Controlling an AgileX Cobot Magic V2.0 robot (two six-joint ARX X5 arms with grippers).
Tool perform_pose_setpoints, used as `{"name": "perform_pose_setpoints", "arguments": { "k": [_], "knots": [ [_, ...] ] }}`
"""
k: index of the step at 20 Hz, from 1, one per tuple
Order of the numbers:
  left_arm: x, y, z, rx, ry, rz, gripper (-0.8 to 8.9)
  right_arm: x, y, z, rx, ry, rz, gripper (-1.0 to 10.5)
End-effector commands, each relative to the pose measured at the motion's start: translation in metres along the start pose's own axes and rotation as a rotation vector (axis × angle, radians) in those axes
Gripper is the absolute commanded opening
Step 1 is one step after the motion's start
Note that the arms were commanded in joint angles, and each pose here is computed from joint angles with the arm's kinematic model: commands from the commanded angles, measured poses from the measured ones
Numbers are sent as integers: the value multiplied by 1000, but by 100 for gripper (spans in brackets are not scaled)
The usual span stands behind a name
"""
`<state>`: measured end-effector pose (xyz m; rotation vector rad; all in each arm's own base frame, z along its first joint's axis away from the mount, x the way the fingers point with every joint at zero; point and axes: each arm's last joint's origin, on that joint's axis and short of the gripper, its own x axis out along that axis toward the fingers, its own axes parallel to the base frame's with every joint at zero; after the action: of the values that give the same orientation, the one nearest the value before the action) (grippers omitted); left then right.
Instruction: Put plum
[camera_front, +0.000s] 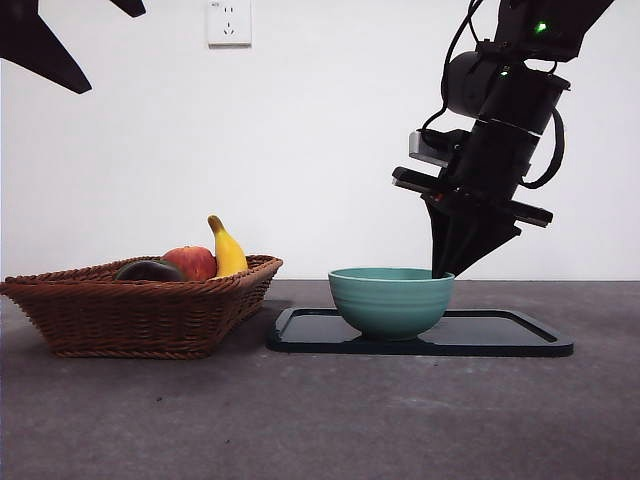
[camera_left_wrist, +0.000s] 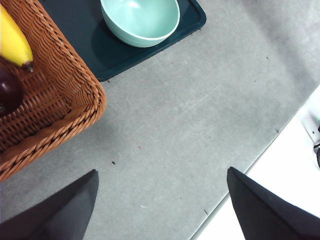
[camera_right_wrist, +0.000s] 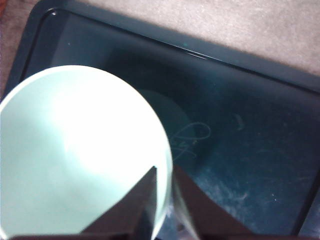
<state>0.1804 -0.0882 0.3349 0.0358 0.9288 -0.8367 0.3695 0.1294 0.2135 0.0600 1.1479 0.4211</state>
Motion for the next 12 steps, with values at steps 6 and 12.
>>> {"name": "perform_pose_setpoints", "arguments": {
  "k": [6, 12],
  "knots": [
    [-2, -2, 4, 6, -8, -7, 405, 1, 2, 5, -22, -16, 1, 12],
    [-2, -2, 4, 6, -8, -7, 405, -43, 13, 8, -44, -110, 14, 12]
  ]
}}
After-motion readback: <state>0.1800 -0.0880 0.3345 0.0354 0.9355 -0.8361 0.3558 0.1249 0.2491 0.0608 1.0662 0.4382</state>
